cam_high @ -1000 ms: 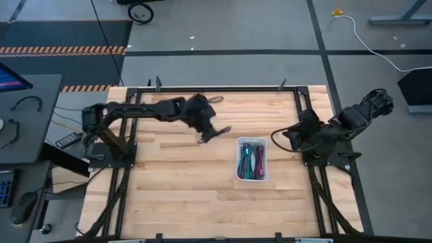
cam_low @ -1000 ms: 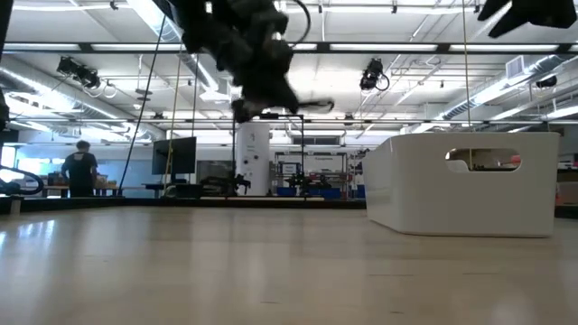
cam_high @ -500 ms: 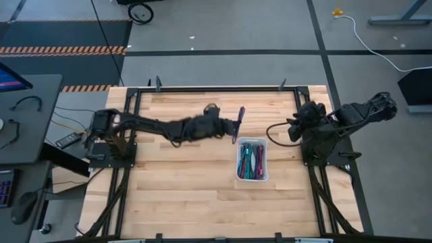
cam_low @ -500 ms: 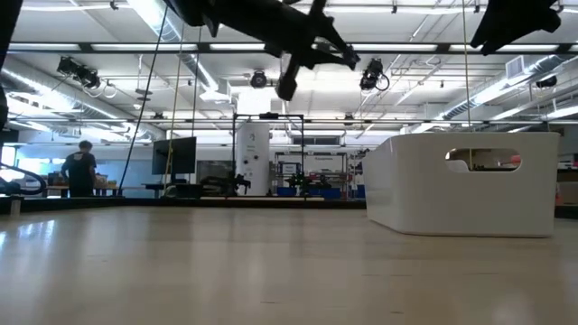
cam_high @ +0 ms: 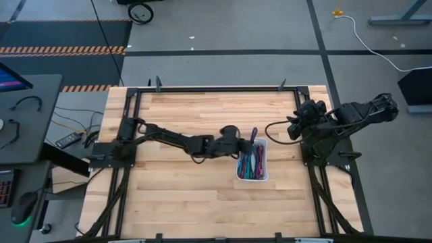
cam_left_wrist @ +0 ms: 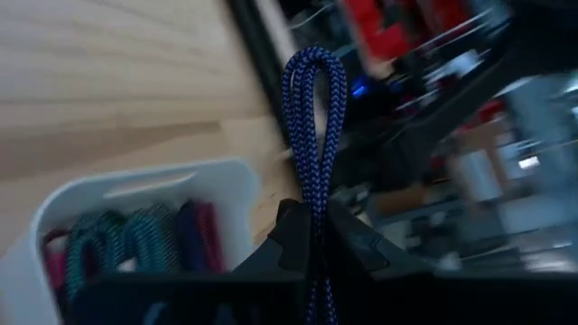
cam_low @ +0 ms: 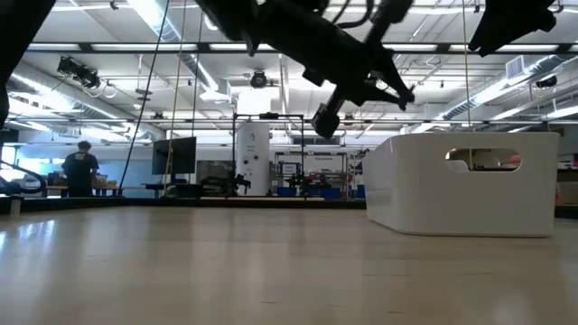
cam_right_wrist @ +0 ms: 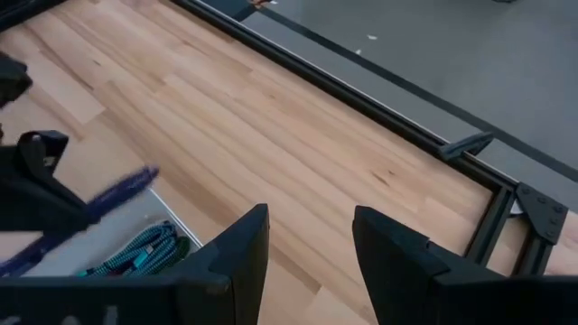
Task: Pick and place USB-C Cables
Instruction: Put the violet charger cable into the white bin, then return to Home Position
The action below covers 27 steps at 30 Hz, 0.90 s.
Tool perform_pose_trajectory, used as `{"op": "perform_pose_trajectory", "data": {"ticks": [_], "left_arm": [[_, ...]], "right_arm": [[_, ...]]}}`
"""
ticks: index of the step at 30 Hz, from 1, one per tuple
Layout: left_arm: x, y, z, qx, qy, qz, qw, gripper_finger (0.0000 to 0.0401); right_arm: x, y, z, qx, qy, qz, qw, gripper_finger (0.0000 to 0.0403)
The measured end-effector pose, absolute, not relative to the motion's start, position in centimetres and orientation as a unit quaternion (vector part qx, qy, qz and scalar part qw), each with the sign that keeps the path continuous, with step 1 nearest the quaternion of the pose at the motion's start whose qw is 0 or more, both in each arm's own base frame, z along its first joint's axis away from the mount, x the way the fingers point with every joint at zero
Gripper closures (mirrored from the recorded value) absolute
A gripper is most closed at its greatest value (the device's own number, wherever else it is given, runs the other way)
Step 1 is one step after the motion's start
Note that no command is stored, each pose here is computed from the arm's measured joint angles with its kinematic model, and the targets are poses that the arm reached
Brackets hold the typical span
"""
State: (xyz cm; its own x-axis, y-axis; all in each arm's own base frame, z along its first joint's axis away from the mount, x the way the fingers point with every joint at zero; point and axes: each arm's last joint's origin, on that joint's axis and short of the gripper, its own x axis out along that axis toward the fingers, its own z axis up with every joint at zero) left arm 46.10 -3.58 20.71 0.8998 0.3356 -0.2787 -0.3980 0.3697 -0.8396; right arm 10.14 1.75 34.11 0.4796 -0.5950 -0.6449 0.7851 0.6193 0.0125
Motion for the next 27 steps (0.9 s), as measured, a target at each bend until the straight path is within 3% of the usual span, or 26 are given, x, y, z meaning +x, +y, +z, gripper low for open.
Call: {"op": "perform_pose_trajectory", "data": {"ticks": [7, 15, 27], "left_arm": [[47.2, -4.1, 21.3, -0.515, 0.122, 0.291, 0.797, 0.0371], [47.4, -4.6, 19.4, -0.569, 0.161, 0.300, 0.748, 0.0365], [48.0, -3.3, 18.0, -0.586, 0.185, 0.289, 0.734, 0.0275]], "right_arm": [[10.1, 1.7, 34.1, 0.147, 0.309, -0.406, 0.847, 0.0236], [10.1, 1.7, 34.2, 0.141, 0.300, -0.412, 0.849, 0.0236], [10.1, 1.8, 34.1, 0.163, 0.303, -0.410, 0.845, 0.0235]]}}
